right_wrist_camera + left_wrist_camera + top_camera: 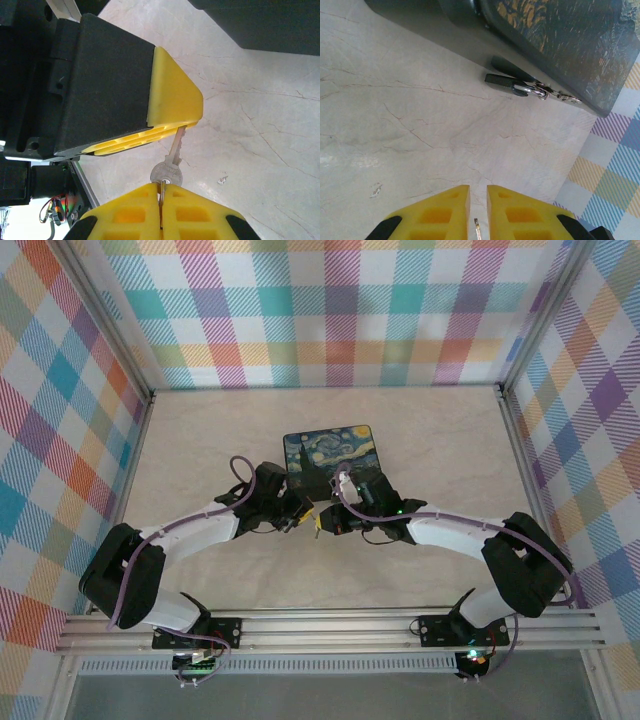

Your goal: Unlock the padlock with the key

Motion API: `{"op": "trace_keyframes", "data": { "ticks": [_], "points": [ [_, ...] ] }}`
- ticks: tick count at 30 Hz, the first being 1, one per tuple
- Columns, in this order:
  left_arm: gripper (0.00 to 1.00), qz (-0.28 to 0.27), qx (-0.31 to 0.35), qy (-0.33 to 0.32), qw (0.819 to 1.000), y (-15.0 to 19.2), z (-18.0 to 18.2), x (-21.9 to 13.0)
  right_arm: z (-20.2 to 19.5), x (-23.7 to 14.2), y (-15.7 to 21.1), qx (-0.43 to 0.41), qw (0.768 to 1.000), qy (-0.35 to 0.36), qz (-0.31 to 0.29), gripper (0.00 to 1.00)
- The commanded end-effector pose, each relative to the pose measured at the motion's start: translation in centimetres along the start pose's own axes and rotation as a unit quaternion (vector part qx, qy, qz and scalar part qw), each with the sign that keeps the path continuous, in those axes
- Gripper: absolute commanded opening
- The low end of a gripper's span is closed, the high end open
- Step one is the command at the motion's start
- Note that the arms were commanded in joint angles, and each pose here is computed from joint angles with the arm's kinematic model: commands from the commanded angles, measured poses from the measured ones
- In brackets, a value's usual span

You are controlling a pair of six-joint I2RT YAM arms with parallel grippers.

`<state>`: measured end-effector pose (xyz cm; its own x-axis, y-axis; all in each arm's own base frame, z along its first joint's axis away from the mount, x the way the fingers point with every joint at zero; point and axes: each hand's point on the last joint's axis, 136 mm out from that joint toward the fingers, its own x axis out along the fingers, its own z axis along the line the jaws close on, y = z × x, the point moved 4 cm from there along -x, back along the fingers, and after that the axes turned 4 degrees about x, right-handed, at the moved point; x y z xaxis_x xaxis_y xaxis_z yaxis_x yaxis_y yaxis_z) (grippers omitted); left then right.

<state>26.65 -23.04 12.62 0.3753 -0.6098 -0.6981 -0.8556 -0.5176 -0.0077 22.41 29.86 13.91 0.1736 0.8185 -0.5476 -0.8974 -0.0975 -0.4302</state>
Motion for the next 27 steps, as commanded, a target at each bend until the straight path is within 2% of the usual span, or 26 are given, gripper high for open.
{"op": "trace_keyframes", "data": {
  "ticks": [1, 4, 11, 13, 15, 17, 19, 22, 27],
  "points": [
    [0.14, 0.003, 0.002, 0.006, 1.0, 0.0, 0.2, 0.0, 1.1, -0.4, -1.0, -0.011, 0.999, -0.026, -0.019, 0.06],
    [0.12, 0.003, 0.0, 0.008, 1.0, 0.0, 0.2, 0.1, 1.0, -0.3, -0.9, -0.011, 0.999, -0.025, -0.016, 0.06],
    [0.0, 0.001, 0.002, 0.009, 1.0, -0.1, 0.1, 0.0, 0.4, -0.1, -0.5, -0.008, 1.0, -0.015, -0.011, 0.08],
    [0.0, 0.001, 0.005, 0.005, 1.0, -0.1, 0.1, -0.1, 0.1, -0.1, -0.3, -0.008, 1.0, -0.009, -0.008, 0.1],
    [0.0, -0.005, 0.012, -0.012, 1.0, -0.2, 0.4, -0.3, -0.3, -0.2, -0.1, -0.009, 1.0, 0.004, -0.006, 0.17],
    [0.0, -0.015, 0.02, -0.031, 0.999, -0.4, 0.7, -0.8, -1.0, -0.5, 0.1, -0.012, 1.0, 0.024, -0.005, 0.28],
    [0.0, -0.023, 0.028, -0.051, 0.998, -0.6, 0.9, -1.3, -1.8, -1.2, 0.1, -0.013, 0.999, 0.045, -0.007, 0.34],
    [0.0, -0.02, 0.028, -0.079, 0.996, -0.5, 1.2, -1.9, -2.1, -2.5, -0.1, -0.029, 0.997, 0.074, -0.018, 0.37],
    [0.0, -0.005, 0.016, -0.094, 0.995, -0.3, 1.2, -1.7, -0.5, -2.9, -0.3, -0.086, 0.994, 0.067, -0.023, 0.37]
  ]
}}
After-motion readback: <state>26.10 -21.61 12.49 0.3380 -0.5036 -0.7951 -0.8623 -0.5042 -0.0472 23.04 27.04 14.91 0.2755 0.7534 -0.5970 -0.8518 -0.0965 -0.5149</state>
